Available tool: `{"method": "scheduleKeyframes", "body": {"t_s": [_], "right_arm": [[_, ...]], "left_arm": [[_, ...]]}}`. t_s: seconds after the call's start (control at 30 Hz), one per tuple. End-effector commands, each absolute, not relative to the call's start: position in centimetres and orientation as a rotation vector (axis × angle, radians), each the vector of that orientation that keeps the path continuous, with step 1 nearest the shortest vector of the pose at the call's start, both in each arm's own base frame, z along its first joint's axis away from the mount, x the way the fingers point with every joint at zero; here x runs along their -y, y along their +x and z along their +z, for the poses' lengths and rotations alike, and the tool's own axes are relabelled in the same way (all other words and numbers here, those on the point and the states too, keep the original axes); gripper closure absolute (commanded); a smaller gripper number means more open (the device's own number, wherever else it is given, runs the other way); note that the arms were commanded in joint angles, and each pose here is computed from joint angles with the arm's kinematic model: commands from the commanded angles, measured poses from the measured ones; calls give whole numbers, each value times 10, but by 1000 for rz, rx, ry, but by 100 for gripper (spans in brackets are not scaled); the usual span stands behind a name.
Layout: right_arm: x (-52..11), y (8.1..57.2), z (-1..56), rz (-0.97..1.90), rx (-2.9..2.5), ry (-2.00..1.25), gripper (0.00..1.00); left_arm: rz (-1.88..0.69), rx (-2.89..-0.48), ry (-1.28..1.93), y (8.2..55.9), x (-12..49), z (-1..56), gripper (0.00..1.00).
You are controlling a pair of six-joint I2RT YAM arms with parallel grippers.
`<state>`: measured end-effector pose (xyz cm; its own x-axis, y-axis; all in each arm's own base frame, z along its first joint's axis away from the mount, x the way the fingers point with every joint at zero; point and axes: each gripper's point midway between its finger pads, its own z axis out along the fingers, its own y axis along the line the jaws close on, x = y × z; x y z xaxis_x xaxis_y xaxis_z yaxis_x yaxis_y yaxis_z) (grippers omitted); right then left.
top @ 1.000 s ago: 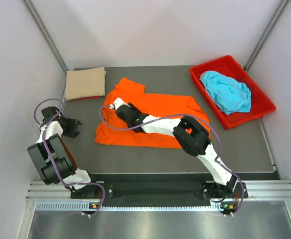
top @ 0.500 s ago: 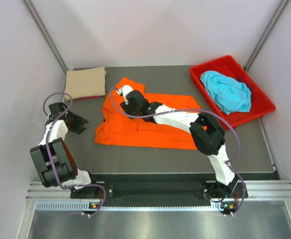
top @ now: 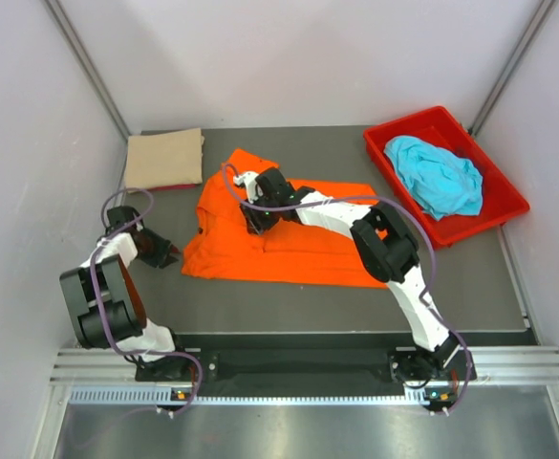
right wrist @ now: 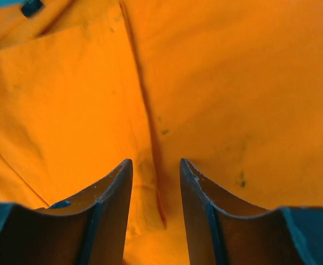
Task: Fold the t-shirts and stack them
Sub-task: Fold the tshirt
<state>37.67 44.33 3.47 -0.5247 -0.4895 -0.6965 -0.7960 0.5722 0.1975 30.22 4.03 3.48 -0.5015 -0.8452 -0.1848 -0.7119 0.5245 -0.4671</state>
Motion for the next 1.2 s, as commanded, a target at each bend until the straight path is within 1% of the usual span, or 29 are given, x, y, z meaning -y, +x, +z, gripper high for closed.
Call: {"method": "scheduleKeyframes", "body": {"t_s": [0.0,0.07,0.13,0.17,0.2,0.27,0.3,0.33,0.5,0.6,0.8,0.83,0.87,0.9,1.03,1.07,1.1,1.13,1.17], "right_arm": [[-460,376,44,763,-2166,-1075,59],[-461,374,40,771,-2172,-1076,60],[-460,373,37,777,-2176,-1067,67],[-461,373,40,781,-2171,-1065,73],[-459,374,40,777,-2172,-1053,84],[-456,376,43,771,-2163,-1035,97],[-454,378,45,758,-2164,-1013,100],[-452,380,45,749,-2159,-998,100],[-433,405,65,678,-2137,-795,100],[-422,409,70,654,-2130,-726,100],[-419,405,73,666,-2126,-732,100],[-421,405,68,672,-2140,-744,100],[-421,405,68,672,-2140,-744,100],[-423,404,67,682,-2144,-747,100],[-421,402,64,685,-2154,-729,100],[-421,402,65,685,-2154,-724,100],[-421,401,66,692,-2153,-724,100],[-422,401,67,698,-2152,-722,100],[-423,399,68,708,-2153,-725,100]], "left_arm": [[-544,-2396,-1194,309,-29,32,69],[-598,-2421,-1190,309,-18,28,70],[-595,-2448,-1197,305,-14,21,72],[-564,-2455,-1207,304,-16,18,74],[-548,-2460,-1211,302,-17,17,80],[-507,-2475,-1225,298,-20,15,88],[-463,-2472,-1236,297,-25,15,99],[-449,-2468,-1239,297,-26,17,100],[-314,-2445,-1242,295,-43,26,100],[-245,-2435,-1237,295,-52,30,100],[-244,-2436,-1226,296,-53,33,100],[-252,-2443,-1223,298,-53,35,97],[-252,-2443,-1223,298,-53,35,97],[-247,-2443,-1214,300,-54,37,95],[-195,-2436,-1201,304,-62,47,95],[-211,-2447,-1203,304,-60,47,89],[-227,-2452,-1190,306,-58,49,81],[-246,-2452,-1184,308,-56,52,67],[-259,-2450,-1175,307,-55,57,63]]}}
